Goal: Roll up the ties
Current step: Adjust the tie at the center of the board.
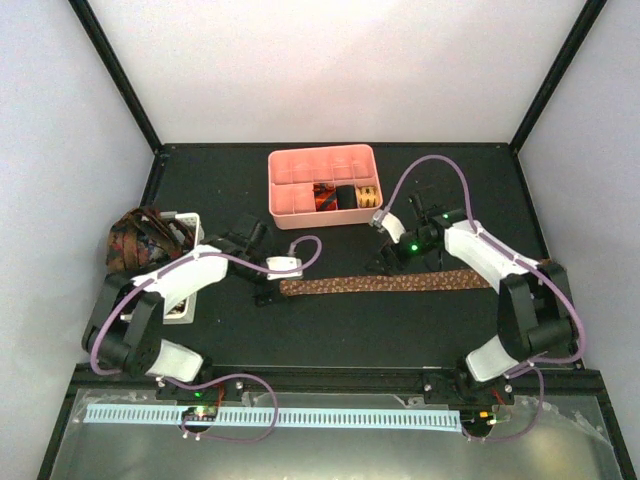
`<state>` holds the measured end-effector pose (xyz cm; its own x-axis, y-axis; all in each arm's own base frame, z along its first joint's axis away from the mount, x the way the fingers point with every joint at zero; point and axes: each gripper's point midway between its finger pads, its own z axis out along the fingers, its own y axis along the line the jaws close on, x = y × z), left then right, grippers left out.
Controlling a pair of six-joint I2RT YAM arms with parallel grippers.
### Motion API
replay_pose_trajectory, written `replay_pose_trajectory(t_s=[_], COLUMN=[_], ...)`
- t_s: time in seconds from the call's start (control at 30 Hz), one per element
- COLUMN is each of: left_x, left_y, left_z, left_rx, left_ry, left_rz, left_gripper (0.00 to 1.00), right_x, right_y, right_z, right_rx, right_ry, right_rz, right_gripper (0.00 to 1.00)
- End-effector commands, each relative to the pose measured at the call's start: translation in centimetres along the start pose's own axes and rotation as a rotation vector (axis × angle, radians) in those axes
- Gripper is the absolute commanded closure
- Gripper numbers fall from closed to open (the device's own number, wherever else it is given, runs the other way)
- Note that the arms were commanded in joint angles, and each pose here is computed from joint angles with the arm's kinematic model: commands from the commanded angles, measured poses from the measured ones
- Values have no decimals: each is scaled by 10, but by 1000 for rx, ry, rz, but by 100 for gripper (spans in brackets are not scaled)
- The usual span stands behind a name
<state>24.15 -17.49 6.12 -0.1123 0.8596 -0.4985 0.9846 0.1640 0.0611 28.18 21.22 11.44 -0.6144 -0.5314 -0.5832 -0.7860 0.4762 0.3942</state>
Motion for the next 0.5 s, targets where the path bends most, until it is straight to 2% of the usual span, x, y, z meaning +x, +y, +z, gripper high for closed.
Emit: replay_pose_trajectory(t_s=[0.0,0.13,0.27,0.47], left_x=[-36,-44,-49,-43], left_y=[10,12,11,14], left_z=[10,27,35,36], left_rx=[-8,-3,0,-21], left_ry=[-36,11,12,30], left_rz=[-18,-20,-20,-36], left_gripper=[4,3,2,2], right_x=[32,71,77,68], right_y=[-26,-47,-49,-38], right_z=[-30,-30,-15,18], right_rx=[256,341,296,203], right_ry=[191,353,364,385], right_rz=[-387,-595,-683,-703], right_gripper=[10,6,6,6])
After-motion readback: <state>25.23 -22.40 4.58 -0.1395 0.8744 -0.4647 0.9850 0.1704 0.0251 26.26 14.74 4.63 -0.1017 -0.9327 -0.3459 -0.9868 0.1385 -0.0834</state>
